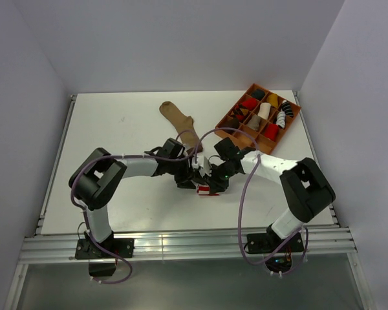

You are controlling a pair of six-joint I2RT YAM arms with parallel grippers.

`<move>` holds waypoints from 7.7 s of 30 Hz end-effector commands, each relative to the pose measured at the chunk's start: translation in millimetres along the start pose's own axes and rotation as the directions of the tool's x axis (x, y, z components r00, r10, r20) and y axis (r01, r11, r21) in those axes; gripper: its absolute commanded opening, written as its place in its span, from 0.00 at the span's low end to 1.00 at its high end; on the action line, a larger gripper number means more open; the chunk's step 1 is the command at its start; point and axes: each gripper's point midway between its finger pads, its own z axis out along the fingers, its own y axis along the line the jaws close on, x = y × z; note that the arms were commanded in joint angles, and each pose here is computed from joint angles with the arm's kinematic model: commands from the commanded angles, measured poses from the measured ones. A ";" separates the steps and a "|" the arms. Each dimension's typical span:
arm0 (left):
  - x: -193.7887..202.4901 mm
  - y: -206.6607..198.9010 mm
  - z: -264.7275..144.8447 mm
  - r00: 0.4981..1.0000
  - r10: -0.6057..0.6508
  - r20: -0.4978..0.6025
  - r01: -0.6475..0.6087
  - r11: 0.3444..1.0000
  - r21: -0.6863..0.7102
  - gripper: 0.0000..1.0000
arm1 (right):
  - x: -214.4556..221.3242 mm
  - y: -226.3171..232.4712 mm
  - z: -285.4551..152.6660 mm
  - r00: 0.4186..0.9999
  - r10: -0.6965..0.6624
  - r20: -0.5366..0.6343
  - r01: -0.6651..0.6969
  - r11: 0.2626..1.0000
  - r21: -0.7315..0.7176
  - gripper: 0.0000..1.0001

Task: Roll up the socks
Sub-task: Roll the sock at the center of the board, then pick up the sock at the center of the board.

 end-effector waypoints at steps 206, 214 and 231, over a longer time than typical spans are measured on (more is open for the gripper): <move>36.1 45.1 29.3 0.978 0.158 -0.133 -0.193 0.933 -0.305 0.00 | 18.1 -8.1 -20.3 0.857 -0.468 -0.214 0.513 0.742 0.431 0.63; 39.3 42.0 28.4 0.974 0.167 -0.150 -0.204 0.937 -0.283 0.00 | 27.1 -16.7 -10.9 0.868 -0.429 -0.252 0.497 0.757 0.425 0.44; 37.9 26.1 25.1 0.961 0.205 -0.187 -0.244 0.944 -0.222 0.00 | 38.2 -13.9 1.8 0.891 -0.334 -0.306 0.416 0.872 0.258 0.36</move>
